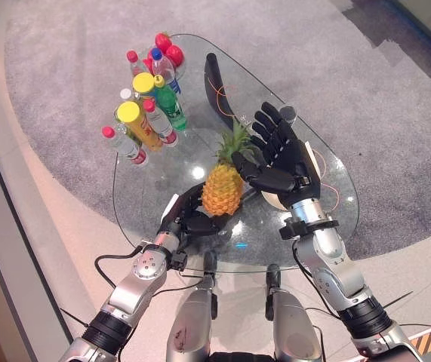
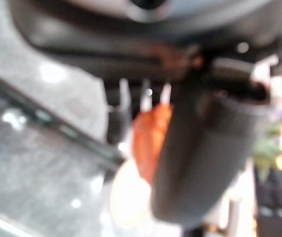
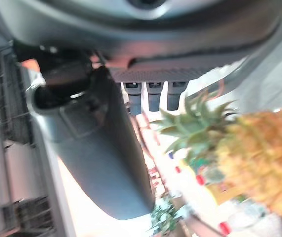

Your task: Pick up the fruit to the plate

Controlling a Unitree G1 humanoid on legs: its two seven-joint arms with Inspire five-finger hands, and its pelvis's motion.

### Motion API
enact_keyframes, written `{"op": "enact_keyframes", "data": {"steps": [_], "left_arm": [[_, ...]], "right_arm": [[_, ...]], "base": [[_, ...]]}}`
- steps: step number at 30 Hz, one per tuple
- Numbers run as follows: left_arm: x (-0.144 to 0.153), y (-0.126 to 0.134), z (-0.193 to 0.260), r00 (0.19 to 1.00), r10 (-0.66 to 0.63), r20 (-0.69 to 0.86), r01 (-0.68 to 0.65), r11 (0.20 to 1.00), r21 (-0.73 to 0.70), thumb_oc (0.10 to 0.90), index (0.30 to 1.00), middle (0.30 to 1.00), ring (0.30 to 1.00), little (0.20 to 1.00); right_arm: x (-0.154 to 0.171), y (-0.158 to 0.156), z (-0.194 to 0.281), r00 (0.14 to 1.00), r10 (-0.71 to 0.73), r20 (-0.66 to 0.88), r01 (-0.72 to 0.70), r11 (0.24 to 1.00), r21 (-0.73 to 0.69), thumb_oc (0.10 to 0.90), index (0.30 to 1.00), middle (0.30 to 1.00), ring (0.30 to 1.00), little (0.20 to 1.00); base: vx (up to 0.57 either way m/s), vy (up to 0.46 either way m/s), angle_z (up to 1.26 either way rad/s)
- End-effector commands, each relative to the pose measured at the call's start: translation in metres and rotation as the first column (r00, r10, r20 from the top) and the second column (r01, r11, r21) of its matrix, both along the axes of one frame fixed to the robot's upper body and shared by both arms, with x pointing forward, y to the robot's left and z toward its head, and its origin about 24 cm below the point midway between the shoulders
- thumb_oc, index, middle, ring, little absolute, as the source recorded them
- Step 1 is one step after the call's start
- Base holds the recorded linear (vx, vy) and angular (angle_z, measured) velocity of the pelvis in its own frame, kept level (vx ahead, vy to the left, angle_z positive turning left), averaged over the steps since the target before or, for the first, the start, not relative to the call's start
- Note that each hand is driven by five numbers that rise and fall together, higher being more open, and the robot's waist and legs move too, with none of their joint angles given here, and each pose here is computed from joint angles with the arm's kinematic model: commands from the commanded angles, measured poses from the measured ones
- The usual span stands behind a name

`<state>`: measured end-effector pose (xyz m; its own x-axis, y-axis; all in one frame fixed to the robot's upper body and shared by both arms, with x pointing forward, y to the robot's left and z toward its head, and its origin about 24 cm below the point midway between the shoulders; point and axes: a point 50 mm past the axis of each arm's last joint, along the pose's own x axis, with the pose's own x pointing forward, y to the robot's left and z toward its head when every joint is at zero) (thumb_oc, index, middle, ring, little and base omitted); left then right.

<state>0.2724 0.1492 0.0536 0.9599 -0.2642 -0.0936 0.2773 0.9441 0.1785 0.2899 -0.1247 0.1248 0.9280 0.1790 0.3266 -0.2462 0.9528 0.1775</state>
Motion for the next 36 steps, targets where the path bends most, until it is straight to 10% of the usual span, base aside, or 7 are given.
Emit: {"op": "enact_keyframes", "data": {"steps": [1, 18, 36], "left_arm": [[-0.009, -0.022, 0.08, 0.89, -0.116, 0.441, 0.166, 0.983, -0.076, 0.1, 0.3, 0.3, 0.3, 0.2], [-0.024, -0.016, 0.105, 0.788, -0.076, 0.612, 0.134, 0.99, -0.05, 0.1, 0.3, 0.3, 0.3, 0.2], [-0.016, -0.031, 0.083, 0.835, -0.308, 0.456, 0.29, 0.951, 0.111, 0.1, 0.3, 0.3, 0.3, 0.2]], "right_arm": [[-0.01, 0.013, 0.031, 0.989, 0.021, 0.145, -0.033, 0.996, 0.083, 0.8, 0.9, 0.9, 0.9, 0.9], [-0.014, 0.016, -0.013, 0.995, 0.037, -0.095, -0.03, 0.997, 0.071, 0.8, 0.9, 0.9, 0.9, 0.9], [-0.022, 0.049, 0.029, 0.824, 0.548, 0.142, -0.566, 0.81, 0.157, 0.8, 0.9, 0.9, 0.9, 0.9]], "base": [[-0.03, 0.055, 0.02], [-0.02, 0.016, 0.03], [0.0, -0.001, 0.02]]}}
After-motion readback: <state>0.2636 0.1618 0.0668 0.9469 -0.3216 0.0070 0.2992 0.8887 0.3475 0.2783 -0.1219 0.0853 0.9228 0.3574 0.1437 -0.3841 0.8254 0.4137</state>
